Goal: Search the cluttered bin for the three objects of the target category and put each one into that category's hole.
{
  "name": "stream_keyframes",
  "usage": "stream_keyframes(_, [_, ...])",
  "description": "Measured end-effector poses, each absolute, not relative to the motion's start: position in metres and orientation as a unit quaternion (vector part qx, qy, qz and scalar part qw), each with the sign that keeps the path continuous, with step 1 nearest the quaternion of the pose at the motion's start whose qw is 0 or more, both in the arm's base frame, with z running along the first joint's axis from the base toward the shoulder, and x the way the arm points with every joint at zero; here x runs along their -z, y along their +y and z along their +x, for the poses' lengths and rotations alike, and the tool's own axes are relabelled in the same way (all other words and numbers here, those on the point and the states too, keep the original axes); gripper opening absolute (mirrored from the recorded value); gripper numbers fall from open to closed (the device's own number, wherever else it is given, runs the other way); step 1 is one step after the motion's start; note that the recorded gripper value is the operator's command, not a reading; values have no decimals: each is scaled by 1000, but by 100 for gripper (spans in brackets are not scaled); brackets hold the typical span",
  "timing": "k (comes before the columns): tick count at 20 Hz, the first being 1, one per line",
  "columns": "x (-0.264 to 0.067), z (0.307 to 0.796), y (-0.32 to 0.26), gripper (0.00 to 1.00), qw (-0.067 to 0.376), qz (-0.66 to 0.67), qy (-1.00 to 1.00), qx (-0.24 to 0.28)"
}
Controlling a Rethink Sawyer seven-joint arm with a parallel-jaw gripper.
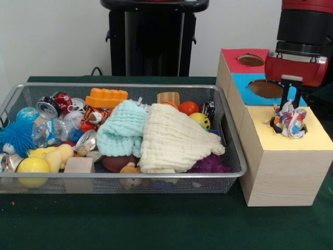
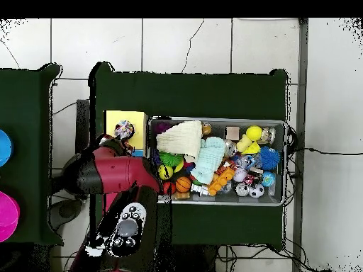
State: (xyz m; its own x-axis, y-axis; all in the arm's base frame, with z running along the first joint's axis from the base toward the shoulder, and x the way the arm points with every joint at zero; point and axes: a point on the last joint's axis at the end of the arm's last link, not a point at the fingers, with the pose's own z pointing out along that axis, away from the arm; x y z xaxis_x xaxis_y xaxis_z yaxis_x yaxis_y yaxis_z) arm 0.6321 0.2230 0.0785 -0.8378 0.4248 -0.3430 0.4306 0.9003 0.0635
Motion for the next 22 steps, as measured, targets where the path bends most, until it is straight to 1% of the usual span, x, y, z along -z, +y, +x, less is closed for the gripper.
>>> stream_keyframes(6, [-78,635,224,0,171,231,957,26])
stream_keyframes(11, [-75,646,214,0,157,258,953,21])
stream_keyframes(14, [-65,654,202,0,145,280,949,8])
stream_keyframes(17, [-49,662,196,0,131,293,947,-6])
stream_keyframes(18, [-37,666,195,0,124,297,947,-11])
stream_keyframes(22, [-24,672,193,0,121,300,946,-14])
